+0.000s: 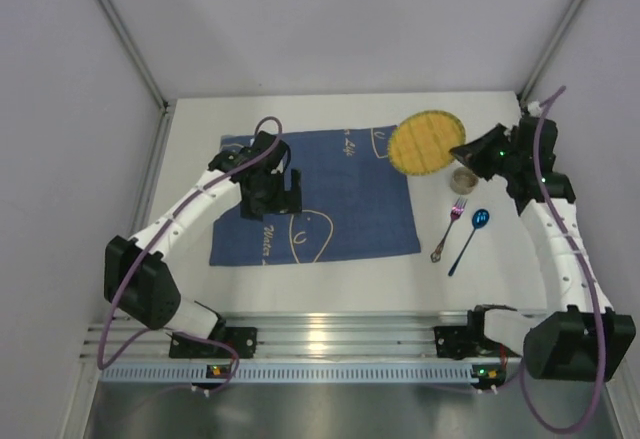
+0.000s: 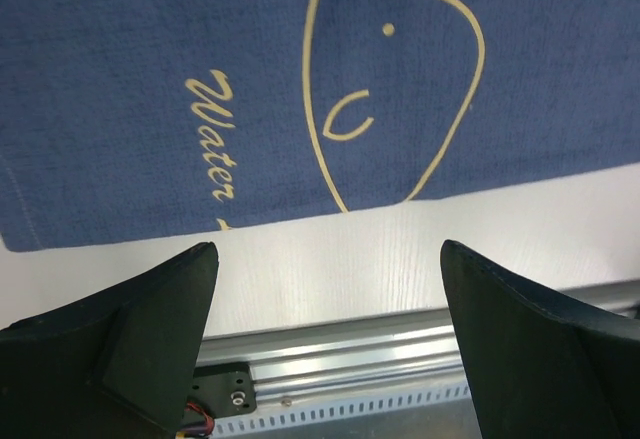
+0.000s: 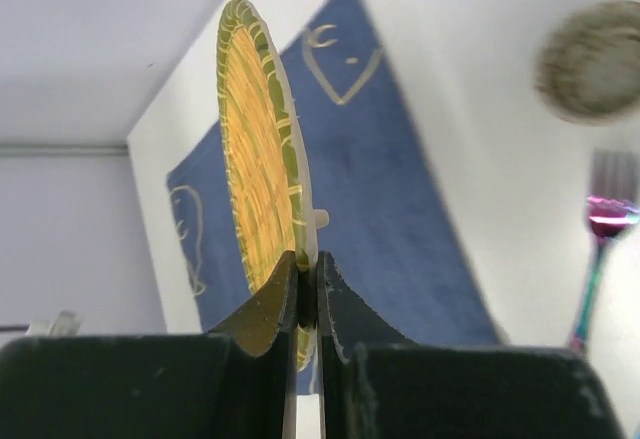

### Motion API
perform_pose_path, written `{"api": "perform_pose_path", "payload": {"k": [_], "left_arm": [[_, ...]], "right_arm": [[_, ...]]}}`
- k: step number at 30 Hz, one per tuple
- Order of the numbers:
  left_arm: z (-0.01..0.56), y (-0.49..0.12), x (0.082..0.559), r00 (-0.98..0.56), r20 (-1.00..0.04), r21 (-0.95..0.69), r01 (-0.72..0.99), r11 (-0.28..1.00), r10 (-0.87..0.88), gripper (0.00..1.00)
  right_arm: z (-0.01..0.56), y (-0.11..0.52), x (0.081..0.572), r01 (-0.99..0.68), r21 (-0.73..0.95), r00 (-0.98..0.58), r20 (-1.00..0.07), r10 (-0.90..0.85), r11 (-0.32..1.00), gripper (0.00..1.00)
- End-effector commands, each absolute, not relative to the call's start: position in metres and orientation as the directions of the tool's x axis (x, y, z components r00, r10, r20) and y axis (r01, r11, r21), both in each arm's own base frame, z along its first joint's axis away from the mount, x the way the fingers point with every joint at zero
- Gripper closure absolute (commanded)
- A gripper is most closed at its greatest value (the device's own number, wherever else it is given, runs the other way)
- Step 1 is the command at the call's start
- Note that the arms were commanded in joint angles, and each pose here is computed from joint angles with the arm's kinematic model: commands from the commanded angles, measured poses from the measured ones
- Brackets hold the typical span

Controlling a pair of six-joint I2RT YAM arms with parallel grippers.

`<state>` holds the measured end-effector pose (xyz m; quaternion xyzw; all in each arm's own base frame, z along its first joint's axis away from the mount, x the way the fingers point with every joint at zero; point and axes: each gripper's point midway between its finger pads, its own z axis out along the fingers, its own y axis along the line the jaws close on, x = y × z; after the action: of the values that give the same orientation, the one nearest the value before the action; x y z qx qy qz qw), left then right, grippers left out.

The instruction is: Set the dinner table for one person

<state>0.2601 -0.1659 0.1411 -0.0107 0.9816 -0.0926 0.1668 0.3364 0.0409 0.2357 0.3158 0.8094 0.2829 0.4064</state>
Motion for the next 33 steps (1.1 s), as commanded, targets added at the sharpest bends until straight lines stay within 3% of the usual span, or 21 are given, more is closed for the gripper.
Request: {"api": "perform_pose_path", "payload": {"k": [1,9,16,20,33], "left_arm": [[0.173,-0.147,0.278,-0.875,-0.466,-0.133,-0.078,0.988,-0.131,0.02],[0.218,-0.100,0.284,-0.739,-0.637,-0.074,-0.224,0.972,-0.219,0.02],[0.207,-0.088,0.255,-0.735,-0.621,-0.127,-0.247,0.961,-0.272,0.02],[0.203,-0.086,0.245,-0.732,-0.613,-0.151,-0.259,0.954,-0.296,0.02],[0.207,-0.090,0.255,-0.740,-0.613,-0.136,-0.246,0.960,-0.277,0.02]], "right_arm": [[0.291,0.123,0.346,0.038,0.784,-0.612,-0.472,0.635,0.620,1.00],[0.256,0.280,0.364,-0.109,0.858,-0.838,-0.351,0.419,0.502,1.00],[0.204,0.367,0.387,-0.109,0.865,-0.921,-0.273,0.277,0.491,1.00],[0.174,0.382,0.396,-0.090,0.848,-0.930,-0.259,0.262,0.522,1.00],[0.080,0.338,0.398,0.015,0.736,-0.931,-0.237,0.278,0.677,1.00]]}}
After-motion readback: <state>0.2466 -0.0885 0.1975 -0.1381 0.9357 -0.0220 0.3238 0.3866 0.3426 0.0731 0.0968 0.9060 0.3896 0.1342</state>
